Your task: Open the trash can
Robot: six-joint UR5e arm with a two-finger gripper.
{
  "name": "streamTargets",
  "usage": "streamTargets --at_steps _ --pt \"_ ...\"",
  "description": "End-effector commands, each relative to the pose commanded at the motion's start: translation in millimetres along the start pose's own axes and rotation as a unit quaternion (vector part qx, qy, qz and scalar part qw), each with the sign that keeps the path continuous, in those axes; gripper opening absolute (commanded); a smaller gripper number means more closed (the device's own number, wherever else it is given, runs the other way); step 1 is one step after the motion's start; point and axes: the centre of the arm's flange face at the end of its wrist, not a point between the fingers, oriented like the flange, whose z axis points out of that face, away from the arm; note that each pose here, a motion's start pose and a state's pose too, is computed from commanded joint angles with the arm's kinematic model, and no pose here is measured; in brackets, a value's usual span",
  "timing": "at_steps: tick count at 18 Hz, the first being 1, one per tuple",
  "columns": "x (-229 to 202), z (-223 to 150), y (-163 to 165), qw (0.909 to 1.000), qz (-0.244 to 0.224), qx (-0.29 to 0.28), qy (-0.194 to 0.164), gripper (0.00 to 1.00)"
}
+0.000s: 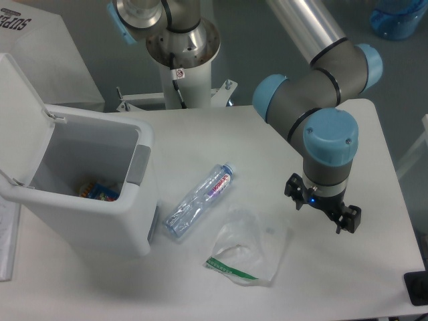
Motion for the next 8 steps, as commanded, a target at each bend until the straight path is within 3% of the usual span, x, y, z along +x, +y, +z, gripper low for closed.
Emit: streamTargets --at_steps 8 --pt "-1.2 1.2 -1.1 1.0 0.001 0.003 0.001 1.0"
